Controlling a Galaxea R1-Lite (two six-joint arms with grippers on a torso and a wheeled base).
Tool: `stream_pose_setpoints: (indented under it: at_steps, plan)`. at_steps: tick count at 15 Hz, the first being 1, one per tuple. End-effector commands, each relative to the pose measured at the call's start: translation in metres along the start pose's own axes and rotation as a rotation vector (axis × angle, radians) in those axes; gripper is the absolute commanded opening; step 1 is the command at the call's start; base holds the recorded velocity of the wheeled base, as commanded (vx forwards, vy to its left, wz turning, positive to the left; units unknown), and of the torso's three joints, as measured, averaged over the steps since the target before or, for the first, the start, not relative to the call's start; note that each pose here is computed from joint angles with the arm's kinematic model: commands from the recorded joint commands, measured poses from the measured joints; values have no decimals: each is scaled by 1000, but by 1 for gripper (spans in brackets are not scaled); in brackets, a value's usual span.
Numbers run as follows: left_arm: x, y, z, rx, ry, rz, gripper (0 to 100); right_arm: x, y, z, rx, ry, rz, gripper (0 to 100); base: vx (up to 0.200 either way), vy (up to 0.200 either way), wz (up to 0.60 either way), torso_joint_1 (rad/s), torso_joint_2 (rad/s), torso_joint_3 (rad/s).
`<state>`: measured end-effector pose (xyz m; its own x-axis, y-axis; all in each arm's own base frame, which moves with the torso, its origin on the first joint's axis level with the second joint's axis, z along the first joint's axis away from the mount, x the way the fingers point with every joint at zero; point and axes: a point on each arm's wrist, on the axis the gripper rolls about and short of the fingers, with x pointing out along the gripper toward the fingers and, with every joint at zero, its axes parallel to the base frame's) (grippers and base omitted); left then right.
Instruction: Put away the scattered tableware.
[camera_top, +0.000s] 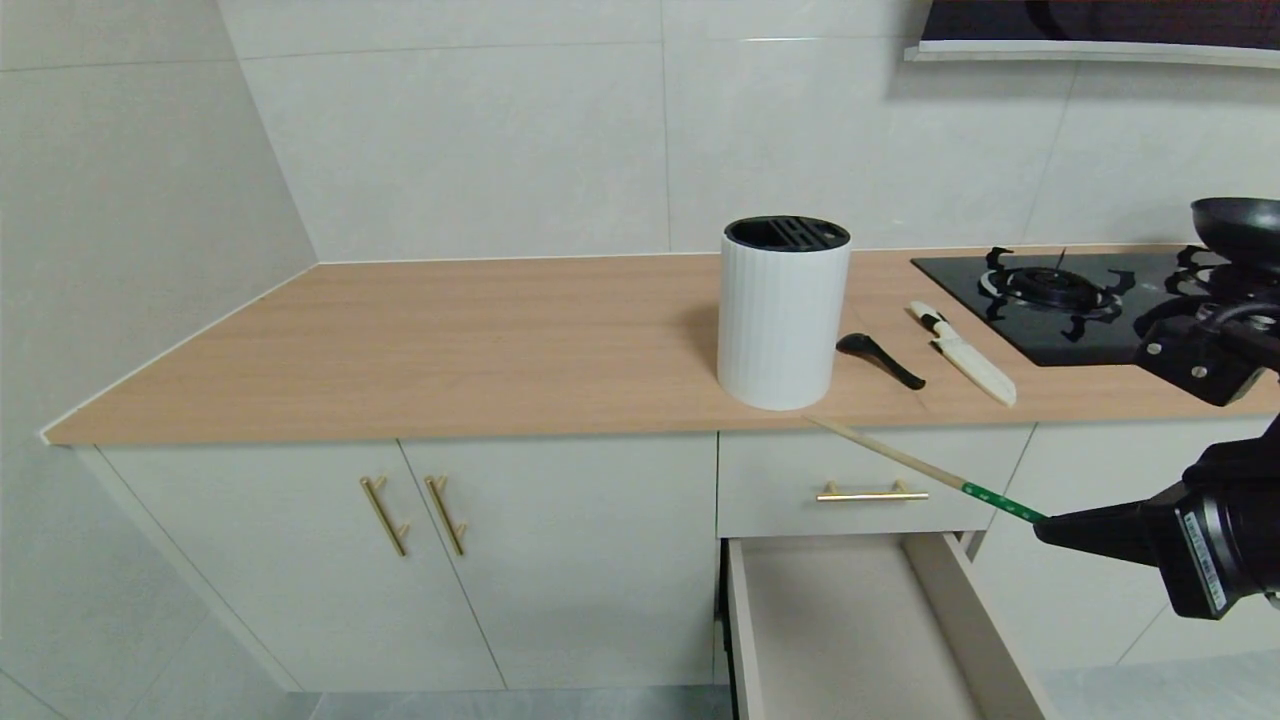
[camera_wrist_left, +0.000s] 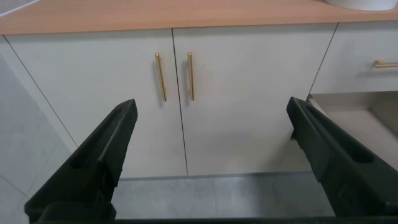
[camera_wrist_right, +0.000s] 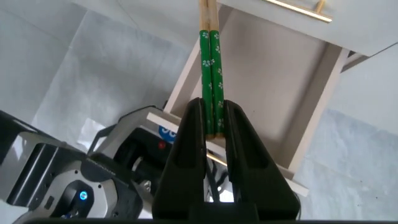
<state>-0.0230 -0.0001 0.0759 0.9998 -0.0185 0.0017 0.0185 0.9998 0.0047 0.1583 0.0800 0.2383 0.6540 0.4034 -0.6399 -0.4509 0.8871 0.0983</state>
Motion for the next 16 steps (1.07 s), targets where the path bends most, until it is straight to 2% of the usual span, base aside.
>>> stream_pose_setpoints:
  at_steps: [1, 16]
  plan:
    - [0, 0, 0, 0, 2, 0, 100, 5, 1, -2, -4, 22, 6, 0, 0, 0, 0, -71, 154, 85]
    - [0, 0, 0, 0, 2, 0, 100, 23, 2, -3, -9, 89, 11, 0, 0, 0, 0, -169, 451, 277]
